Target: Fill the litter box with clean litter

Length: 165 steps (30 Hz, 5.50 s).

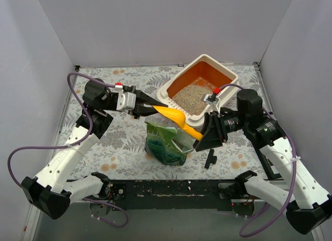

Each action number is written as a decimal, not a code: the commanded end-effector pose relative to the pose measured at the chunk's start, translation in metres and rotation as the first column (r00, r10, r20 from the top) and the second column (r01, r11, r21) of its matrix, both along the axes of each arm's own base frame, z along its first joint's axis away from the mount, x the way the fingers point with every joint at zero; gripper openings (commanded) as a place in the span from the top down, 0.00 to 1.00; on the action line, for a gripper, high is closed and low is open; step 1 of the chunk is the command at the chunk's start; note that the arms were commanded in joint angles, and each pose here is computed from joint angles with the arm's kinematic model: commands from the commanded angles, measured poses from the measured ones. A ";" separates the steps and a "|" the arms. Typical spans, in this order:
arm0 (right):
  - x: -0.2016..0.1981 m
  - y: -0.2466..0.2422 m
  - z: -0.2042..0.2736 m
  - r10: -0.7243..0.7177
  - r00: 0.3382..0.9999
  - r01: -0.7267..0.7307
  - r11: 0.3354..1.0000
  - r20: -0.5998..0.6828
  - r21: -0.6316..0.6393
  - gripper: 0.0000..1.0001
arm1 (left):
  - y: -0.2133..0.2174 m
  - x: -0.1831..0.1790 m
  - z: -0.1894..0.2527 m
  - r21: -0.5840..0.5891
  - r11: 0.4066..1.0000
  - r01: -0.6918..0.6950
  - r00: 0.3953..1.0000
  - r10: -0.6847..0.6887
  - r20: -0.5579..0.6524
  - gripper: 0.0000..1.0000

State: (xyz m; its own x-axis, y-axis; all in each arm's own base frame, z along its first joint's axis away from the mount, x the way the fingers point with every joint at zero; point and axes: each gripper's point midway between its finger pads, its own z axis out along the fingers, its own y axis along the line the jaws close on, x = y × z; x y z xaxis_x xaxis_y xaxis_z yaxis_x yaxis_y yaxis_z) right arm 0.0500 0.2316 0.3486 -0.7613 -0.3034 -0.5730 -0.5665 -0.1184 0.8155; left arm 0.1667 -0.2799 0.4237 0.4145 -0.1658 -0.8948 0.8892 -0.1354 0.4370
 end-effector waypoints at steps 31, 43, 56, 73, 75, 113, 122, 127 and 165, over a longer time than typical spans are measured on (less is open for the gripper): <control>0.252 -0.025 0.062 -0.750 0.358 0.834 0.524 0.556 0.171 0.05 | 0.058 0.147 -0.041 0.261 0.857 -0.444 0.424 0.458 -0.781 1.00; 0.239 0.005 0.037 -0.658 0.664 0.631 0.748 0.355 0.205 0.11 | 0.073 0.146 -0.083 0.278 0.900 -0.336 0.177 0.350 -0.920 1.00; 0.237 0.026 0.025 -0.605 0.769 0.574 0.796 0.208 0.193 0.16 | 0.071 0.154 -0.098 0.259 0.910 -0.324 0.074 0.297 -0.952 1.00; 0.235 0.056 0.029 -0.541 0.816 0.506 0.839 0.202 0.201 0.32 | 0.069 0.152 -0.107 0.262 0.925 -0.273 0.073 0.292 -0.954 1.00; 0.236 0.057 0.031 -0.537 0.818 0.501 0.841 0.206 0.203 0.32 | 0.069 0.151 -0.109 0.267 0.925 -0.269 0.071 0.295 -0.953 1.00; 0.237 0.058 0.006 -0.495 0.839 0.485 0.869 0.227 0.101 0.47 | 0.071 0.156 -0.110 0.275 0.925 -0.262 0.071 0.303 -0.950 1.00; 0.237 0.060 0.003 -0.489 0.841 0.482 0.872 0.233 0.090 0.46 | 0.071 0.157 -0.112 0.278 0.926 -0.257 0.065 0.303 -0.951 1.00; 0.237 0.061 0.005 -0.480 0.845 0.472 0.877 0.233 0.094 0.50 | 0.071 0.157 -0.114 0.282 0.924 -0.257 0.063 0.307 -0.950 1.00; 0.157 -0.036 0.056 -0.640 0.601 0.750 0.658 0.478 -0.062 0.99 | 0.060 0.039 -0.122 0.213 0.955 -0.208 0.653 0.297 -0.697 0.28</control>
State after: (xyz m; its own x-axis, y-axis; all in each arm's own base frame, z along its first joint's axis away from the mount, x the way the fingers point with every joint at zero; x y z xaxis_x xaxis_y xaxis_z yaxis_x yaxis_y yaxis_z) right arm 0.2350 0.2183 0.3866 -0.5715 0.0757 -0.8171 -0.6558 0.5565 0.5102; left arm 0.2286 -0.2212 0.3116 -0.5356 -0.0814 -0.8405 0.8305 0.1296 -0.5418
